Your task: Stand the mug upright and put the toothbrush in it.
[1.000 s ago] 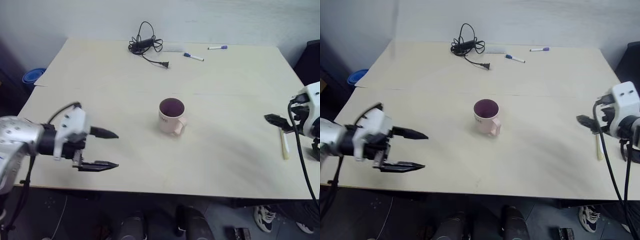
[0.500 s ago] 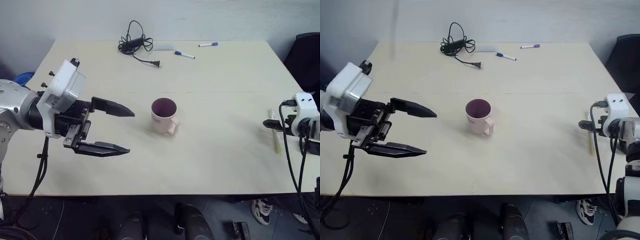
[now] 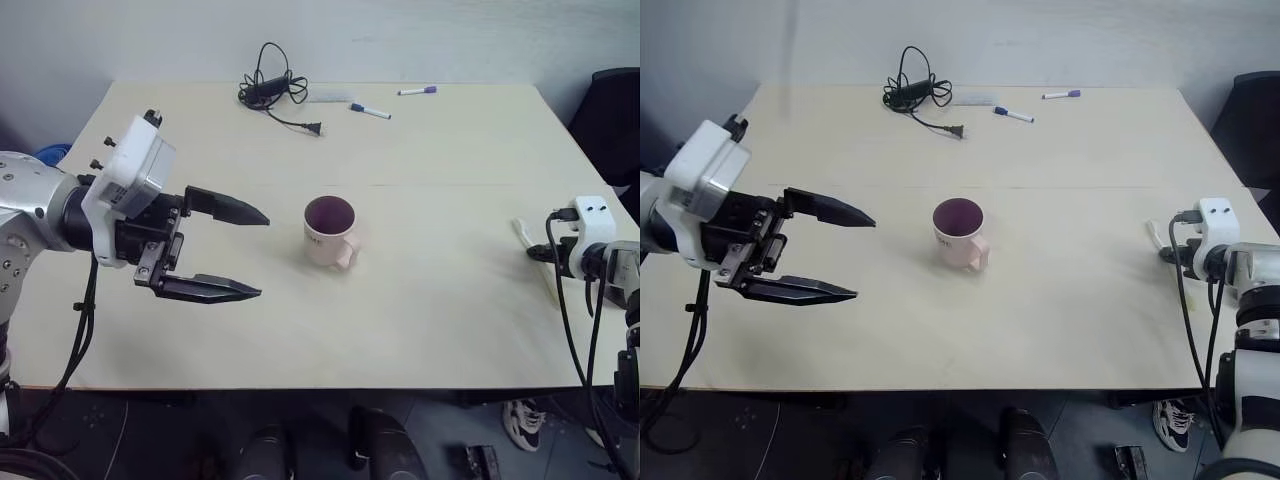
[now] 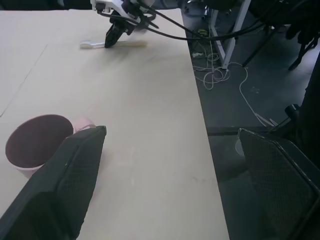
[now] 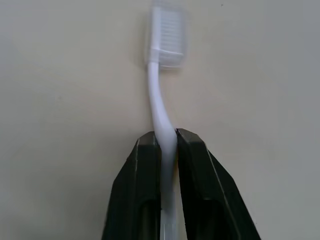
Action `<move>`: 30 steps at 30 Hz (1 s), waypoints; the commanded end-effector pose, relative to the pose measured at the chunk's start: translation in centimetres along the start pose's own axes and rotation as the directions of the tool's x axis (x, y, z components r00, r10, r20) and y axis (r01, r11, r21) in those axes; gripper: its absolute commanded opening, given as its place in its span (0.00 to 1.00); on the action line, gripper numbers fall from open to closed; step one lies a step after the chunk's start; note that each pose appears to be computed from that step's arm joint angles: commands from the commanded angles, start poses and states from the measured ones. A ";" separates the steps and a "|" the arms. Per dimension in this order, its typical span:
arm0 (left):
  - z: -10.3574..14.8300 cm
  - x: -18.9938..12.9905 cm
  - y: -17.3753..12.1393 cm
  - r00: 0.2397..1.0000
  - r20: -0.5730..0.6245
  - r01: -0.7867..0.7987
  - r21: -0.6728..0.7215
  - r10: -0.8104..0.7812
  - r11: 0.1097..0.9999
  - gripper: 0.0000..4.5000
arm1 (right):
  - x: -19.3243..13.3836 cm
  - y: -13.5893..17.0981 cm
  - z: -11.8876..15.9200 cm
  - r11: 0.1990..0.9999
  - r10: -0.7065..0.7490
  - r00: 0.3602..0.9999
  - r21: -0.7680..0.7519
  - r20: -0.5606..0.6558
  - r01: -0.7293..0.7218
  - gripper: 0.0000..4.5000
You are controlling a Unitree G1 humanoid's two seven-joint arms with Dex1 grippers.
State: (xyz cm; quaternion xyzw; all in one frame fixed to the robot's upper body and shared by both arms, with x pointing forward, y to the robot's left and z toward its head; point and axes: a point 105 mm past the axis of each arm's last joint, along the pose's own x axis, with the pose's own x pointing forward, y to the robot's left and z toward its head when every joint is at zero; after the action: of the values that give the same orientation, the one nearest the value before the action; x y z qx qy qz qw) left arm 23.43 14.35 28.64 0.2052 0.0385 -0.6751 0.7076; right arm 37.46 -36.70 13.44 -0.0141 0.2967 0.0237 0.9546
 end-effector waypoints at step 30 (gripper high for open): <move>-1.5 -5.8 2.5 0.907 0.071 -0.398 -0.173 0.414 0.901 1.00 | -6.2 35.0 12.7 0.630 0.622 0.324 -0.209 0.713 -0.748 0.04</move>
State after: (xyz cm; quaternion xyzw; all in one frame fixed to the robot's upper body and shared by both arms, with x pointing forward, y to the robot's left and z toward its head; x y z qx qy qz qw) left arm 26.28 20.72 28.43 0.0958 0.0314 -0.5131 0.8524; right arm 38.21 -1.80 25.55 0.2041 -0.0974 0.3936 0.8910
